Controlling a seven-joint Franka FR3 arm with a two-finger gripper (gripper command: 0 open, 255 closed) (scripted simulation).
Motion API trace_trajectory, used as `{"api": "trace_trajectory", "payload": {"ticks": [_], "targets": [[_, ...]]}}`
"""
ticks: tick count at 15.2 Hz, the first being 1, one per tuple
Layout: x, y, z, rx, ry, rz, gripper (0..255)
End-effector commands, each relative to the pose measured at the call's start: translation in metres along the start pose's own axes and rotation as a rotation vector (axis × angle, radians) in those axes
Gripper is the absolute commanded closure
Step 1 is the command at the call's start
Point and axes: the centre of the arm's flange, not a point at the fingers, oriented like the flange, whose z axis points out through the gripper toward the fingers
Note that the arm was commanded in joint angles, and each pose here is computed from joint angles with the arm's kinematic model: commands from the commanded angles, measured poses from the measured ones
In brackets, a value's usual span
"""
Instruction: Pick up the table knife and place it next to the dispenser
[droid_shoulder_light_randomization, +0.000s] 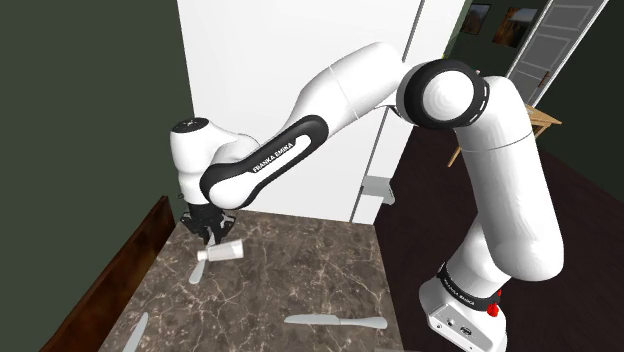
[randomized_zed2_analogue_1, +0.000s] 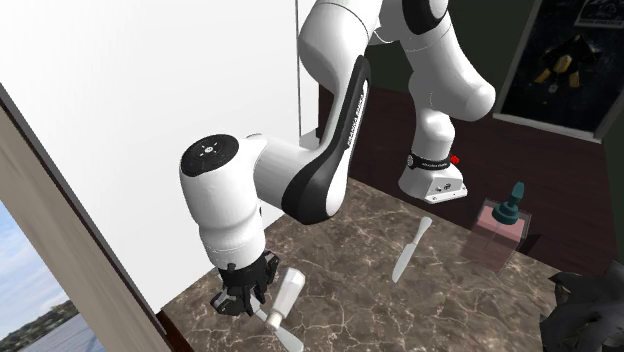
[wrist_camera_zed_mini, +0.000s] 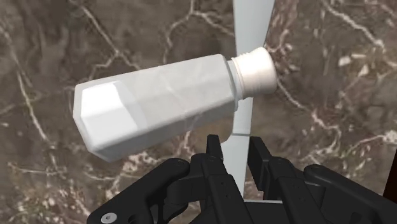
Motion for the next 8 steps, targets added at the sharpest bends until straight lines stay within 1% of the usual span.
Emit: {"api": "trace_trajectory", "payload": {"ticks": [1, 7, 8], "targets": [[0.0, 0.0, 0.0, 0.0, 0.0, 0.0, 255], [0.0, 0.0001, -0.0001, 0.0, 0.0, 0.0, 255], [-0.0001, 0.0003, -0.0054, 0.0, 0.0, 0.0, 255]]}}
